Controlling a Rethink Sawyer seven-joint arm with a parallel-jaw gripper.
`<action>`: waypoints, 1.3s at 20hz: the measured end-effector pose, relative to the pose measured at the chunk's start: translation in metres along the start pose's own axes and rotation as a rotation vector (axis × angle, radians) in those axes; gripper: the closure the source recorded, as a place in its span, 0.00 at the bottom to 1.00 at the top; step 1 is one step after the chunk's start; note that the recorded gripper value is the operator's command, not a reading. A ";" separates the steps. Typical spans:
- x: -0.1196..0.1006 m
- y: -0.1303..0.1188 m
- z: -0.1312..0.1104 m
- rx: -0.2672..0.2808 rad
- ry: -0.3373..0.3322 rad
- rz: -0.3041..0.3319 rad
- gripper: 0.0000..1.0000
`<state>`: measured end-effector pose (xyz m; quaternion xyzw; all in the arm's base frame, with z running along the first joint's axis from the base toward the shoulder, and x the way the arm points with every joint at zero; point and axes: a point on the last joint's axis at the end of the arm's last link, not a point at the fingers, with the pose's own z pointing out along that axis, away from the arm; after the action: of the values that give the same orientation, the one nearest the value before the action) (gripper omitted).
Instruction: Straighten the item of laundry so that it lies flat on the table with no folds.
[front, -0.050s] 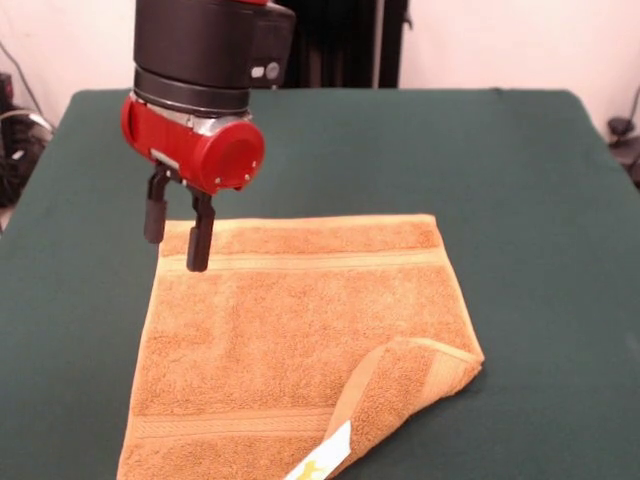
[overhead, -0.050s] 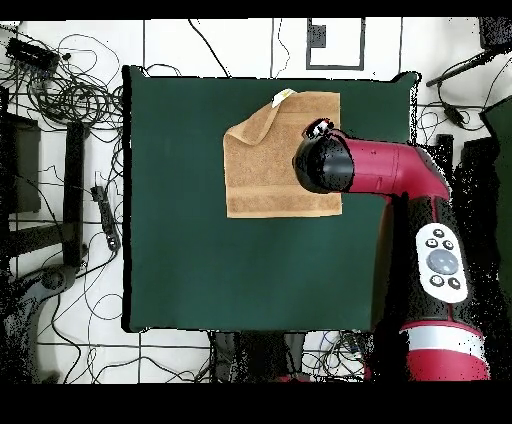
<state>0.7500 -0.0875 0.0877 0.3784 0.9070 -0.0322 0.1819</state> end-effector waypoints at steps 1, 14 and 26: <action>0.000 0.000 0.000 0.000 0.000 0.000 0.00; 0.023 -0.005 0.028 0.014 0.046 -0.006 0.00; 0.074 -0.001 0.082 0.025 0.112 -0.035 0.00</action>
<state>0.7264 -0.0541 -0.0155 0.3659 0.9218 -0.0254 0.1256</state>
